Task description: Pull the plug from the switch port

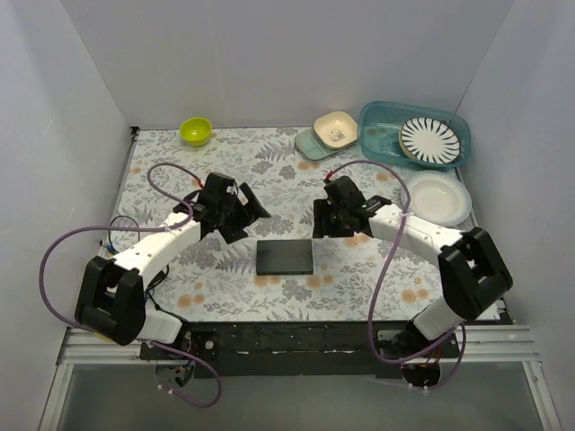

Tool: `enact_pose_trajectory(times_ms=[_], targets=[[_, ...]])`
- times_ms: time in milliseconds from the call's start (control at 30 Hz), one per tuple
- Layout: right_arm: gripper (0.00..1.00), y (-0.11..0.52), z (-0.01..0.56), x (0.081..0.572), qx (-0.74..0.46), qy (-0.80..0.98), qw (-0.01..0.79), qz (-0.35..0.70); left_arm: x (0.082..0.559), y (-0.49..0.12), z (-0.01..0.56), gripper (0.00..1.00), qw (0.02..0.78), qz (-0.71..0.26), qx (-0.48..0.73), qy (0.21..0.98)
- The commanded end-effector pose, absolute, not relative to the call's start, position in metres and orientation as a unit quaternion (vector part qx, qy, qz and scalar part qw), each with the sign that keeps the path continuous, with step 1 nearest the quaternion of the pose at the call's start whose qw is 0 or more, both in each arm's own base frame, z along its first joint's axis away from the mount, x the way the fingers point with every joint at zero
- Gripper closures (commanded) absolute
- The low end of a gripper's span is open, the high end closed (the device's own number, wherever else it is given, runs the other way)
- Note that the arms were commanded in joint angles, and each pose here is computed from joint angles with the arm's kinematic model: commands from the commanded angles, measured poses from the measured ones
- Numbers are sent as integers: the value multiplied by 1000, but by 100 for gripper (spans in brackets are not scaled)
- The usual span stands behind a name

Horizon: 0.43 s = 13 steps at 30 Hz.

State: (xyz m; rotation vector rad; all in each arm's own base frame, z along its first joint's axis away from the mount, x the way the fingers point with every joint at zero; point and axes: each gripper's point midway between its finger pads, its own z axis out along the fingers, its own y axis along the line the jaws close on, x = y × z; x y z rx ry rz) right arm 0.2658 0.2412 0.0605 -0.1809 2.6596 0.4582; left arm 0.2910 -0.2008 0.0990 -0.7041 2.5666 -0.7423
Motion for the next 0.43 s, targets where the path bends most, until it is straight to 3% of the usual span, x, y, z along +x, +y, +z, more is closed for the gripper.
enact_pose_trajectory(times_ms=[0,33,100,233,400], targets=[[29,224,153,299,-90,917,369,121,306,-171,144,2,276,-205,-245,906],[27,222,161,299,-95,908,389,119,306,-167,142,2,278,-195,-247,907],[2,217,189,294,-98,884,441,120,301,-164,135,2,270,-185,-251,911],[1,208,212,276,-97,844,508,142,293,-165,123,2,252,-187,-265,912],[1,179,173,259,-74,863,489,104,291,-163,125,2,262,-198,-274,904]])
